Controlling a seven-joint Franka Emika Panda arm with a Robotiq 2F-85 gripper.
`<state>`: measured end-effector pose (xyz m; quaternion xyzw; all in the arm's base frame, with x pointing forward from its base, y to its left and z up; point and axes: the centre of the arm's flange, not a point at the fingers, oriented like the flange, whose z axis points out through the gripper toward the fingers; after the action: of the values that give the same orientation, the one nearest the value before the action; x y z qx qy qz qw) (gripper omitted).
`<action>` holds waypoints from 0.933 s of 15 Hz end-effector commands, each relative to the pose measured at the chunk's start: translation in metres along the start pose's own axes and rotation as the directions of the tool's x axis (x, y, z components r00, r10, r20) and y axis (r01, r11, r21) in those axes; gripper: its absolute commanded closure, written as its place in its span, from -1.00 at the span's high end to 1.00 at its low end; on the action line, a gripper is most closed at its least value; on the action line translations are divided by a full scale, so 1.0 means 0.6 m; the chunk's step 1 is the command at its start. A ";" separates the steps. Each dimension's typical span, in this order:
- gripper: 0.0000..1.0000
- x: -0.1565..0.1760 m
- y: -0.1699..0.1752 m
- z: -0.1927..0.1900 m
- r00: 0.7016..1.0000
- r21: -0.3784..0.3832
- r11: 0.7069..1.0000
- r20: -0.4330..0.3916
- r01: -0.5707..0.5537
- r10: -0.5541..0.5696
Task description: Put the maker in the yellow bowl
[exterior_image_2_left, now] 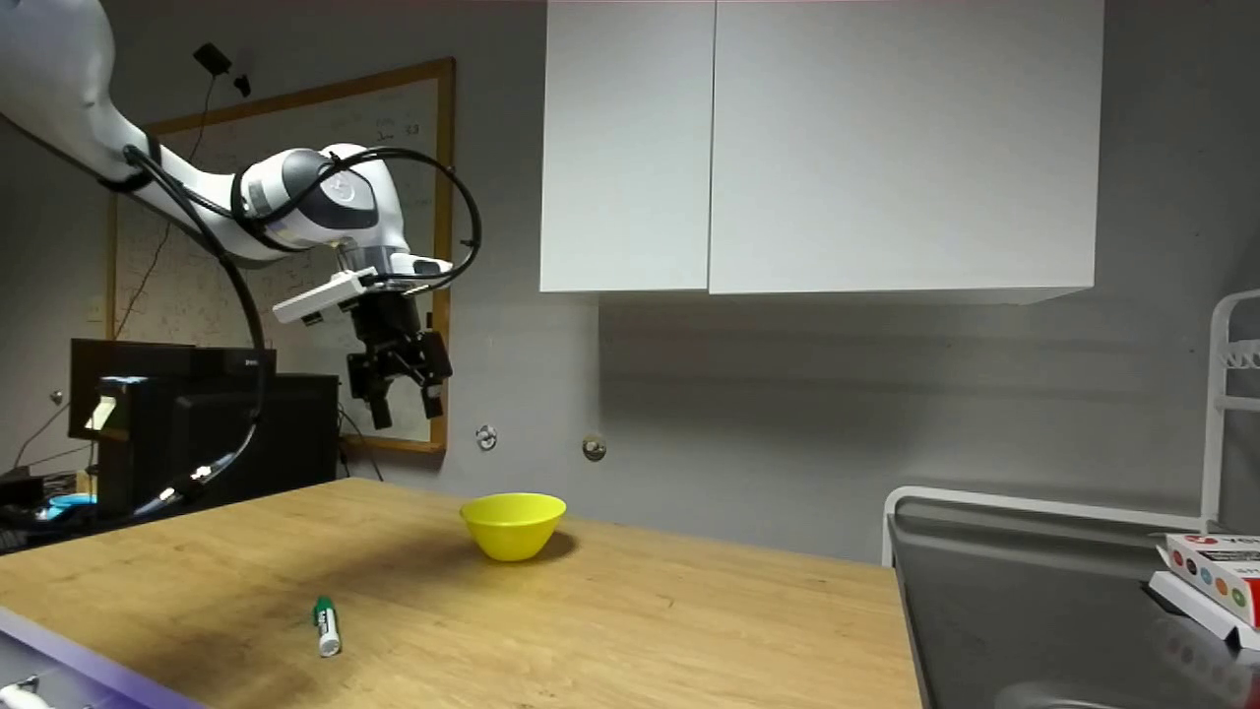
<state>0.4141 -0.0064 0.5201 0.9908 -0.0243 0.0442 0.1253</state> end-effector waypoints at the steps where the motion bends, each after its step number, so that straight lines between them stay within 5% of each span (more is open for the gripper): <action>1: 1.00 0.000 0.000 0.000 1.000 0.000 1.000 0.000 0.000 0.000; 7: 1.00 0.007 0.004 0.025 1.000 -0.019 1.000 0.003 0.008 -0.008; 11: 1.00 -0.008 -0.002 0.077 0.991 -0.049 0.990 0.045 0.130 -0.127; 14: 1.00 -0.037 -0.001 0.146 0.957 -0.091 0.958 0.136 0.271 -0.257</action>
<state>0.4118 -0.0152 0.4711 0.9865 0.0413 -0.0021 0.1584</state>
